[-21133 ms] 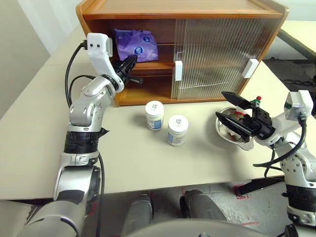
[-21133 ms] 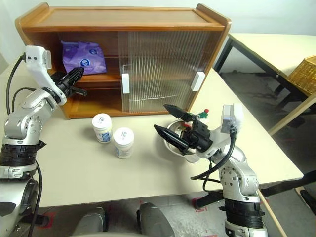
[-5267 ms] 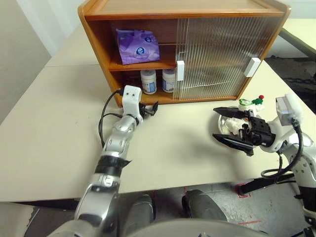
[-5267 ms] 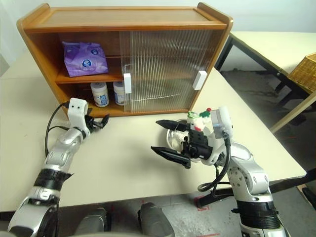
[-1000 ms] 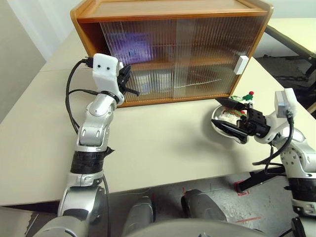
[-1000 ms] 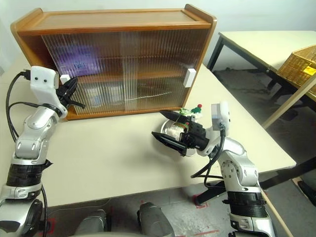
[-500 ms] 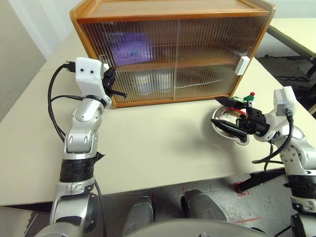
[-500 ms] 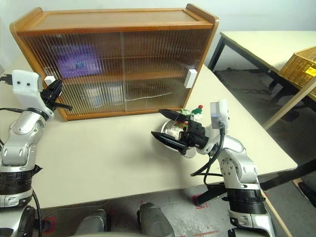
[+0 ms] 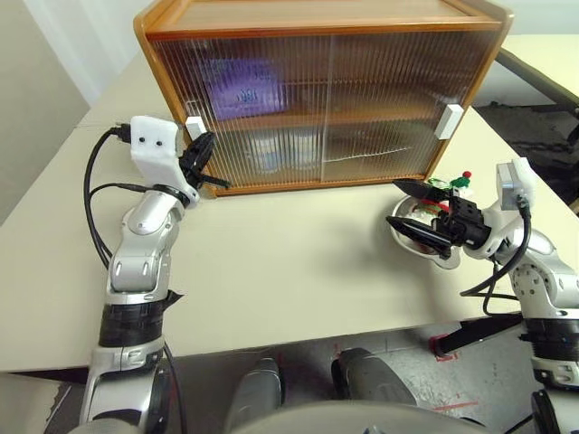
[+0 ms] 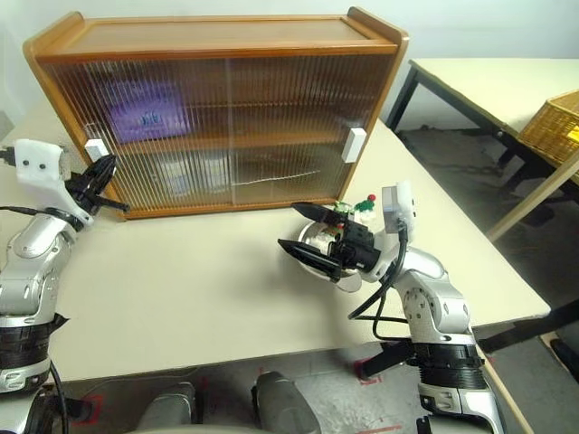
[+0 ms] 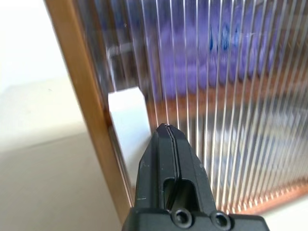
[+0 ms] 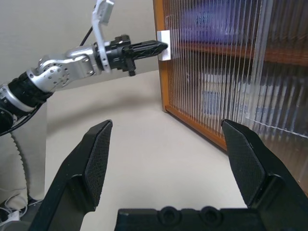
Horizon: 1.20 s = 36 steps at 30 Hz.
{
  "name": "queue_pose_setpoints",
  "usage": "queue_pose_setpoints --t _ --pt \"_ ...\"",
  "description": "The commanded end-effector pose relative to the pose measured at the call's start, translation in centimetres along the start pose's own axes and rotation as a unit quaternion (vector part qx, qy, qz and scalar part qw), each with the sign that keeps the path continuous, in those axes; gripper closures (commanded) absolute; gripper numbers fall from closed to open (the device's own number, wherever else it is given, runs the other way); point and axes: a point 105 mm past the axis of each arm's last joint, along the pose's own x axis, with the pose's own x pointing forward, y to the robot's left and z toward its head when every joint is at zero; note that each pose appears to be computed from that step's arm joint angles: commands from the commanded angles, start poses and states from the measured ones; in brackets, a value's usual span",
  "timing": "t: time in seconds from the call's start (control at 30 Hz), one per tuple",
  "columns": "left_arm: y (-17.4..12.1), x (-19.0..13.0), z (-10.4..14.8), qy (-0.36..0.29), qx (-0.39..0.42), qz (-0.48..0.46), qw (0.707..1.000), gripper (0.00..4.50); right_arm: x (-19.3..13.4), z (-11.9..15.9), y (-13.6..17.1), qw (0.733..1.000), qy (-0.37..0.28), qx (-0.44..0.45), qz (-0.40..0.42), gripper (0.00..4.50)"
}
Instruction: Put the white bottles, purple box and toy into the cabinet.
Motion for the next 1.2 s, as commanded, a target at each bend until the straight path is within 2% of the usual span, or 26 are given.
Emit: queue_pose_setpoints --t 0.03,0.13,0.27,0.37,0.53,0.67,0.77,0.87,1.0,1.2 --pt "-2.4 -0.8 0.4 -0.031 -0.015 -0.087 0.996 3.54 -0.8 -0.2 -1.1 0.999 0.021 0.001 -0.032 0.0" --pt "-4.0 -1.4 0.8 -0.054 -0.051 -0.136 0.988 2.57 -1.3 -0.5 -1.7 0.998 0.04 0.003 -0.046 0.0" --pt "-5.9 -3.0 1.1 -0.066 -0.103 -0.223 0.967 1.15 -2.4 0.7 -2.8 0.997 0.021 0.0 -0.077 0.0" --pt "-5.9 -4.6 1.3 -0.068 -0.134 -0.273 0.95 0.02 -4.0 1.7 -3.9 0.993 0.011 -0.004 -0.116 0.0" --pt "-5.0 -5.7 0.5 -0.041 -0.122 -0.298 0.946 0.02 -5.8 3.0 -5.3 0.979 -0.002 -0.009 -0.202 0.0" --pt "-4.4 -6.1 0.1 -0.033 -0.113 -0.305 0.945 0.02 -8.7 4.7 -6.5 0.963 -0.007 -0.01 -0.268 0.0" --pt "-4.5 -6.4 0.7 -0.055 -0.093 -0.328 0.939 0.02 -10.0 6.2 -7.1 0.956 -0.027 -0.039 -0.289 0.0" --pt "-4.9 -6.7 1.4 -0.065 -0.092 -0.351 0.93 0.02 -10.4 6.5 -8.0 0.946 -0.019 -0.063 -0.319 0.0" --pt "-5.6 -7.2 1.9 -0.067 -0.094 -0.387 0.915 0.0 -10.4 6.2 -9.0 0.932 0.0 -0.09 -0.35 1.34" --pt "-6.3 -8.0 2.5 -0.062 -0.1 -0.425 0.897 0.0 -8.8 6.0 -10.3 0.92 -0.002 -0.106 -0.376 3.69"
